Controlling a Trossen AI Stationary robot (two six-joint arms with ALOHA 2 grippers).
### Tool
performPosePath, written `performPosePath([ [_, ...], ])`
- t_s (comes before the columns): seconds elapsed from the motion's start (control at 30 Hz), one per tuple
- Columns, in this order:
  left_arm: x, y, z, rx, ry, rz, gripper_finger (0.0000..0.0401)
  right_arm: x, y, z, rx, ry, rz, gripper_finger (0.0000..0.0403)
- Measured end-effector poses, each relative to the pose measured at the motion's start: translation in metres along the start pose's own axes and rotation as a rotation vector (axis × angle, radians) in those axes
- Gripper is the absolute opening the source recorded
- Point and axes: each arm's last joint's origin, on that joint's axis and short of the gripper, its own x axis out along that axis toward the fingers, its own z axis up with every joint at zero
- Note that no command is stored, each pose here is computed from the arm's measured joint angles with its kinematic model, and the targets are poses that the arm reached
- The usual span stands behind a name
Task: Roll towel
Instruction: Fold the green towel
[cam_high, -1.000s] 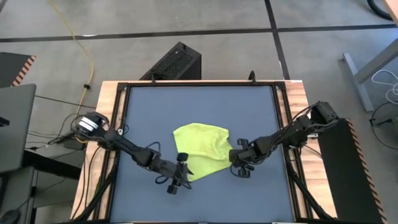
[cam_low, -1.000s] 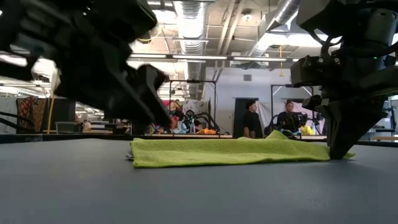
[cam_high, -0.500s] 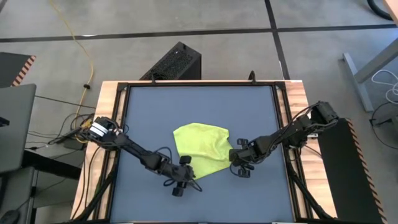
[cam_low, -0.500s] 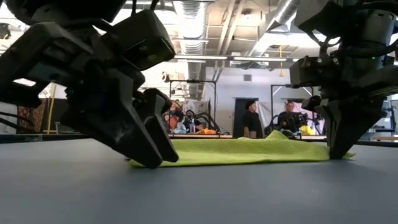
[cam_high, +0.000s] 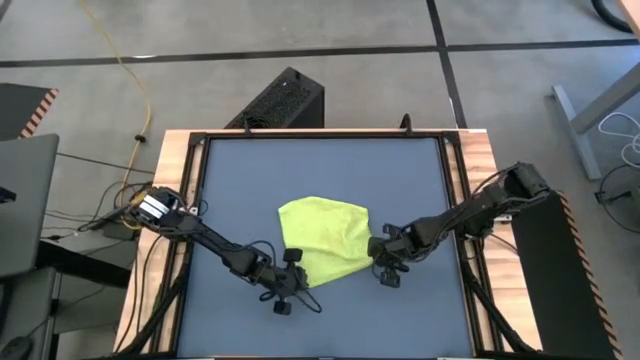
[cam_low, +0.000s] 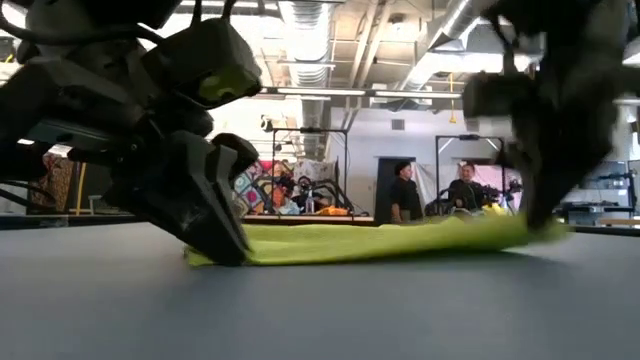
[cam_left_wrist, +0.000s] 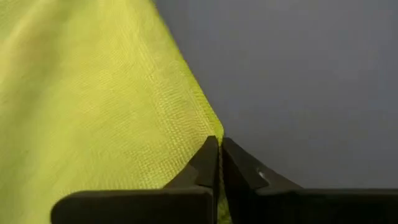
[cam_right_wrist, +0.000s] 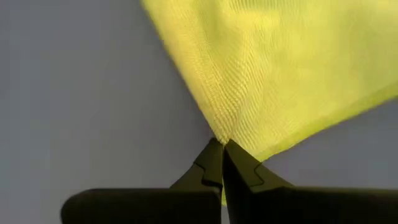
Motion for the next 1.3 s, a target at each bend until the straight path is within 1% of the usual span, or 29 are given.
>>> performPosePath([
  [0.03,-0.005,0.005,0.001,0.02,0.008,0.015,0.0001,-0.01,0.001,0.006,0.006,-0.032,0.036,0.002],
  [0.13,-0.029,0.022,0.014,0.049,-0.021,0.059,0.0,-0.037,-0.004,0.022,0.02,-0.098,0.11,0.0019],
  [0.23,-0.065,0.044,0.036,0.04,-0.134,0.08,0.0,-0.07,-0.013,0.041,0.032,-0.219,0.145,0.0019],
  [0.3,-0.092,0.059,0.047,0.024,-0.221,0.092,0.0,-0.094,-0.023,0.053,0.038,-0.307,0.141,0.0019],
  [0.37,-0.123,0.075,0.056,-0.001,-0.314,0.122,0.0,-0.116,-0.035,0.065,0.043,-0.379,0.116,0.0019],
  [0.43,-0.153,0.095,0.061,-0.039,-0.408,0.183,0.0,-0.137,-0.049,0.076,0.047,-0.447,0.076,0.0019],
  [0.53,-0.191,0.123,0.057,-0.081,-0.482,0.299,0.0,-0.168,-0.071,0.095,0.024,-0.544,-0.011,0.0019],
  [0.63,-0.219,0.15,0.049,-0.126,-0.522,0.409,0.0,-0.188,-0.098,0.113,-0.006,-0.589,-0.129,0.0019],
  [0.7,-0.234,0.166,0.044,-0.159,-0.559,0.461,0.0,-0.198,-0.116,0.125,-0.013,-0.608,-0.202,0.0019],
  [0.77,-0.247,0.179,0.04,-0.189,-0.583,0.488,0.0,-0.208,-0.129,0.135,-0.018,-0.627,-0.253,0.0019],
  [0.83,-0.257,0.186,0.041,-0.196,-0.59,0.475,0.0,-0.215,-0.136,0.143,-0.048,-0.634,-0.273,0.0019],
  [0.9,-0.266,0.188,0.043,-0.188,-0.578,0.436,0.0,-0.218,-0.135,0.147,-0.07,-0.611,-0.245,0.0019],
  [0.97,-0.27,0.185,0.046,-0.169,-0.56,0.367,0.0,-0.214,-0.128,0.149,-0.094,-0.561,-0.173,0.0019],
  [1.07,-0.268,0.174,0.047,-0.143,-0.519,0.242,0.0,-0.195,-0.112,0.143,-0.095,-0.404,-0.074,0.0019],
  [1.17,-0.249,0.159,0.042,-0.153,-0.426,0.131,0.0,-0.165,-0.09,0.134,-0.095,-0.246,-0.002,0.0019],
  [1.23,-0.228,0.147,0.036,-0.17,-0.347,0.083,0.0,-0.137,-0.073,0.129,-0.105,-0.172,0.042,0.0019],
  [1.3,-0.201,0.134,0.025,-0.19,-0.264,0.046,0.0,-0.104,-0.055,0.125,-0.118,-0.127,0.082,0.0019],
])
